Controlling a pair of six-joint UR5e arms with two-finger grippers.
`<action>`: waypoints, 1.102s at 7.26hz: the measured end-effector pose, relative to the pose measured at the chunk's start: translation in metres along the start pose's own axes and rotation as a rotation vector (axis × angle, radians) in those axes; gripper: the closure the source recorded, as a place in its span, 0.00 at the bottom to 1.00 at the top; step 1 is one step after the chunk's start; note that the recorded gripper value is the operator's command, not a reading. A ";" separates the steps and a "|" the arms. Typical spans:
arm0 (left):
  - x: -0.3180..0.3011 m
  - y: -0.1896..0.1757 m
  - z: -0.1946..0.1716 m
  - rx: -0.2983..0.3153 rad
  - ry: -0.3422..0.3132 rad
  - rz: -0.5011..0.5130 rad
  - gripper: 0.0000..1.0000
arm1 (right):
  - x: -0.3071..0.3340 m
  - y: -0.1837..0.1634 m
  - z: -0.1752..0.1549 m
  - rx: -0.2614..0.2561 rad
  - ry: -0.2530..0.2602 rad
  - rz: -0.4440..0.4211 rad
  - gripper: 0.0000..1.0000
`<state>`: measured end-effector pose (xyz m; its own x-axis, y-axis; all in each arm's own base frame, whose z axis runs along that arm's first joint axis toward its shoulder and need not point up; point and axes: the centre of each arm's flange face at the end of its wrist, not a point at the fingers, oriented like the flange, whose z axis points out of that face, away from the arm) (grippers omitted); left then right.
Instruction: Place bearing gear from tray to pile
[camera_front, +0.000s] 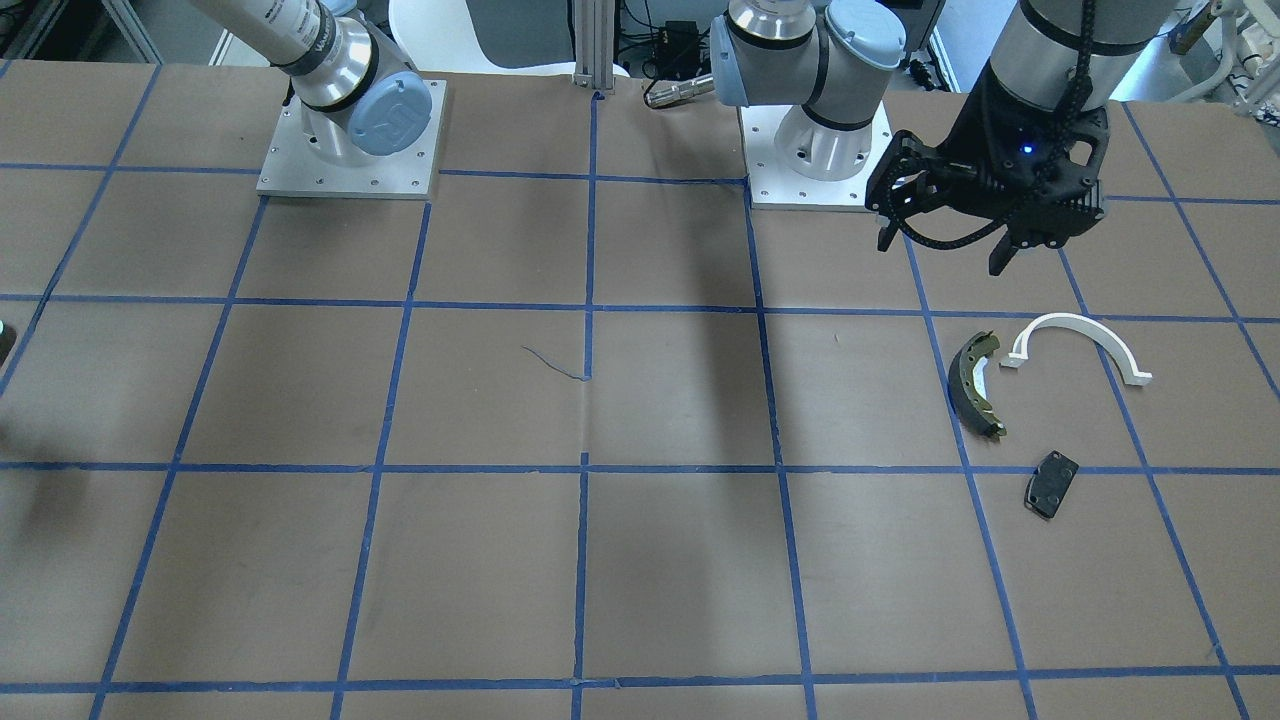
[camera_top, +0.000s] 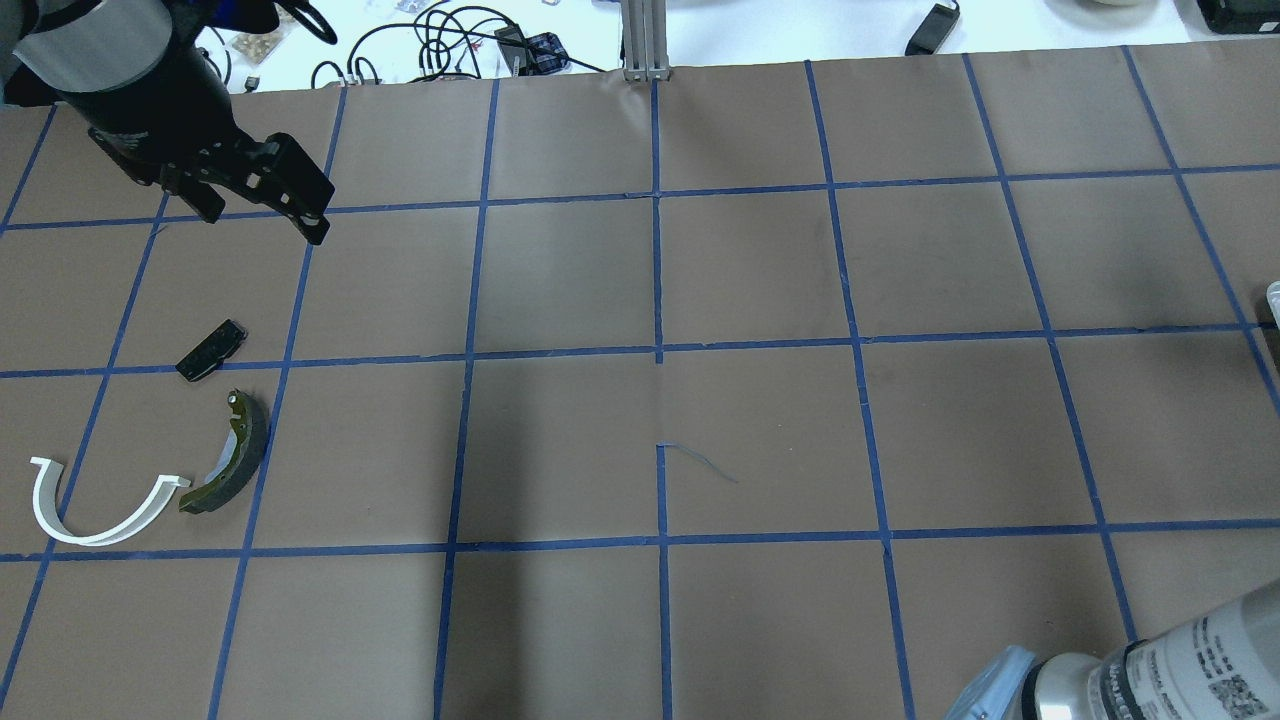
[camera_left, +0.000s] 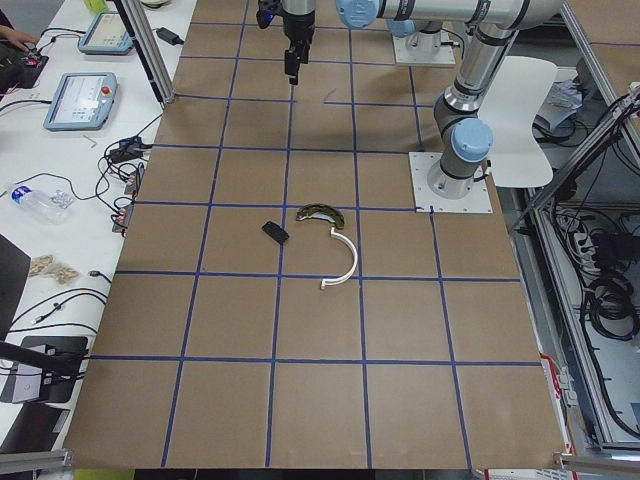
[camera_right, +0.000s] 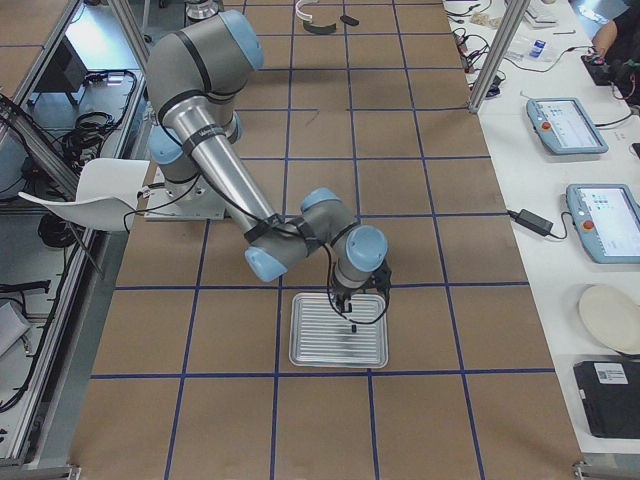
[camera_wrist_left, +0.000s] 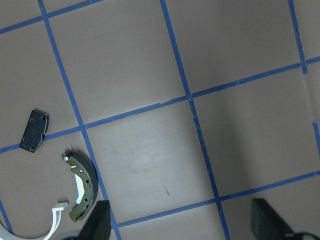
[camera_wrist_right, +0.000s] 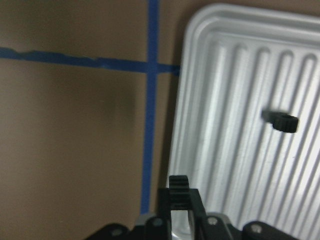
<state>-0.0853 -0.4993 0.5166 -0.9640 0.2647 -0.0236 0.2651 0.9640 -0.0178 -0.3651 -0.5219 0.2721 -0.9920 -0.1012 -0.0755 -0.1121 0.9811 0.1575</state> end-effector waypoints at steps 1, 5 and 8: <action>0.000 0.000 0.000 0.000 0.000 -0.001 0.00 | -0.082 -0.039 -0.017 -0.039 -0.013 0.017 1.00; 0.000 0.002 -0.002 0.001 -0.004 -0.003 0.00 | -0.463 -0.125 -0.012 -0.061 -0.033 0.185 1.00; 0.000 0.001 -0.002 0.003 -0.001 -0.002 0.00 | -0.646 -0.127 0.034 0.006 -0.135 0.274 0.91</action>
<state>-0.0852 -0.4982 0.5182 -0.9645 0.2628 -0.0249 0.2633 0.9645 -0.0206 0.2921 -0.5759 0.2679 -0.9686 0.1895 -0.1611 0.1592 0.9699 0.1842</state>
